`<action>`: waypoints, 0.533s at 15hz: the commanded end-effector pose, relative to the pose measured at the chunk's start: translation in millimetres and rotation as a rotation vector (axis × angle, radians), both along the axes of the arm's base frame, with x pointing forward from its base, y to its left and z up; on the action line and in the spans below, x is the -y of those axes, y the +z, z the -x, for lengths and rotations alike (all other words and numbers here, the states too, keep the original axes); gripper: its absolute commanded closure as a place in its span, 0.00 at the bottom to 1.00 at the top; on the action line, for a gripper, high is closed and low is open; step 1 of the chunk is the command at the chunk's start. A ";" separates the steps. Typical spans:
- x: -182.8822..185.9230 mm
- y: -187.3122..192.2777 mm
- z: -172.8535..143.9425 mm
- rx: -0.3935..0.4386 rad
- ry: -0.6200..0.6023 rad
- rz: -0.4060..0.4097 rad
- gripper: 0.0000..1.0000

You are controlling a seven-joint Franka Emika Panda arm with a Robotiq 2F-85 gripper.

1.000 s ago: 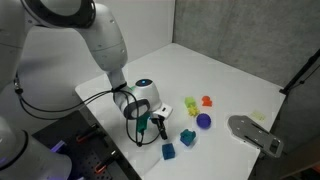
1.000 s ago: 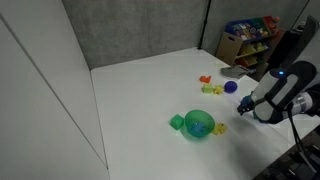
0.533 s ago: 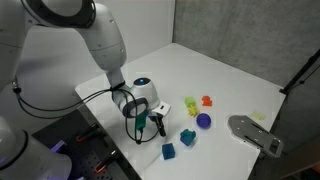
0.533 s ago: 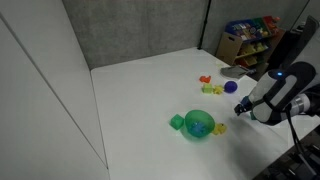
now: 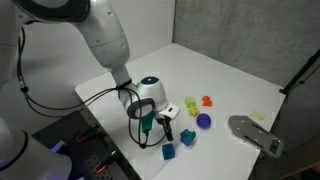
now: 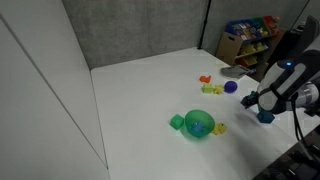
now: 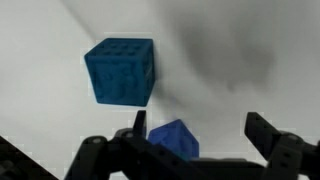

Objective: Move the blue block to the left

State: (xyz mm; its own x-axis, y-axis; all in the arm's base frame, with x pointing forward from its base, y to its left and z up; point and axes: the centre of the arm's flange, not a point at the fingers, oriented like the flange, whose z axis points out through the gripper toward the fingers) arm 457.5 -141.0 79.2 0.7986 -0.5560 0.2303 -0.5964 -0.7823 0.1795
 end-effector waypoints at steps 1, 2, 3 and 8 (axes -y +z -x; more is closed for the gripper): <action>20.7 7.0 5.6 -0.026 -0.028 -0.020 0.00; 23.1 3.7 7.3 -0.025 -0.034 -0.027 0.00; 23.1 -1.7 9.0 -0.027 -0.033 -0.042 0.00; 11.0 -17.3 10.6 -0.016 -0.016 -0.072 0.00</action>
